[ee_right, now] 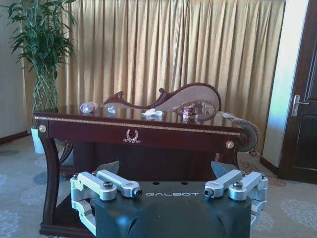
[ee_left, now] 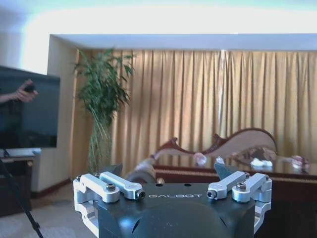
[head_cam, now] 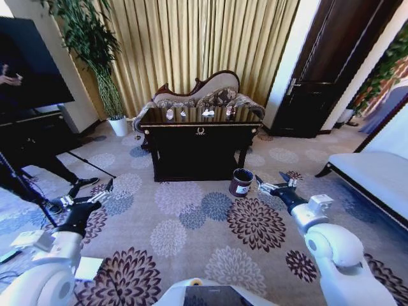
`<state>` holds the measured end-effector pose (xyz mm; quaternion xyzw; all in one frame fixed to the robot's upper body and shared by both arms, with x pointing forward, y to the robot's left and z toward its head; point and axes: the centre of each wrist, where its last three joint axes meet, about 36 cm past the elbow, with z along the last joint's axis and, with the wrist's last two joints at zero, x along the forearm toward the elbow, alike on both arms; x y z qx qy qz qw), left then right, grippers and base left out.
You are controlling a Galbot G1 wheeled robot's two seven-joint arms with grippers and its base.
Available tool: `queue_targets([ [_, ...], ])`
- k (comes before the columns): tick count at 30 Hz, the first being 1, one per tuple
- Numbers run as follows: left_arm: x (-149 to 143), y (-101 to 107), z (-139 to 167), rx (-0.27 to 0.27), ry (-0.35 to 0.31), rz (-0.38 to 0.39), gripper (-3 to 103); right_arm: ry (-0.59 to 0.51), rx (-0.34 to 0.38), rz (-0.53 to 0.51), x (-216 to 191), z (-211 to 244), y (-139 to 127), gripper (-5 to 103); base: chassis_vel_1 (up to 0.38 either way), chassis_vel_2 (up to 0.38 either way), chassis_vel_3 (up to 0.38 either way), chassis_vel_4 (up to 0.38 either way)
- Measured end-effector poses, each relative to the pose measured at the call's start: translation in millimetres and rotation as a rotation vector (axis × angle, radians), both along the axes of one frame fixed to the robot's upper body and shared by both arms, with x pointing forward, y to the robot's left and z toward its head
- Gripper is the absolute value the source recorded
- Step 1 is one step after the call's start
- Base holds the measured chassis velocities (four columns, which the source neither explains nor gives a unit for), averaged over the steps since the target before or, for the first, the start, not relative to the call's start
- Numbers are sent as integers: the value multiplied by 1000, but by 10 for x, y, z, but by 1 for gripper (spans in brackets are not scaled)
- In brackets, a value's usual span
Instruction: Move to the front of the table and place the trash on the table into the trash bin.
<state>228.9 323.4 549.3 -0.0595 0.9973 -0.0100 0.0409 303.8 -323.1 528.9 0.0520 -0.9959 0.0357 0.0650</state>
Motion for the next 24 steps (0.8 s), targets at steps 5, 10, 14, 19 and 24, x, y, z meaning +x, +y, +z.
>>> queue_targets([
  [5, -16, -15, -25, 9, -3, 30, 100, -34, 4, -22, -5, 1, 6, 100, 0, 0, 0, 0],
  [10, -25, -8, -29, 21, 42, 63, 100, -73, 13, -40, -61, 59, 46, 100, 0, 0, 0, 0],
  [14, -29, -2, -29, 21, 60, 73, 100, -98, 27, -43, -86, 66, 81, 100, 0, 0, 0, 0],
  [19, -43, -8, -46, 11, 66, 78, 100, -118, 39, -45, -87, 41, 102, 100, 0, 0, 0, 0],
  [24, -47, -12, -53, 4, 68, 76, 100, -120, 41, -52, -92, 24, 94, 100, 0, 0, 0, 0],
])
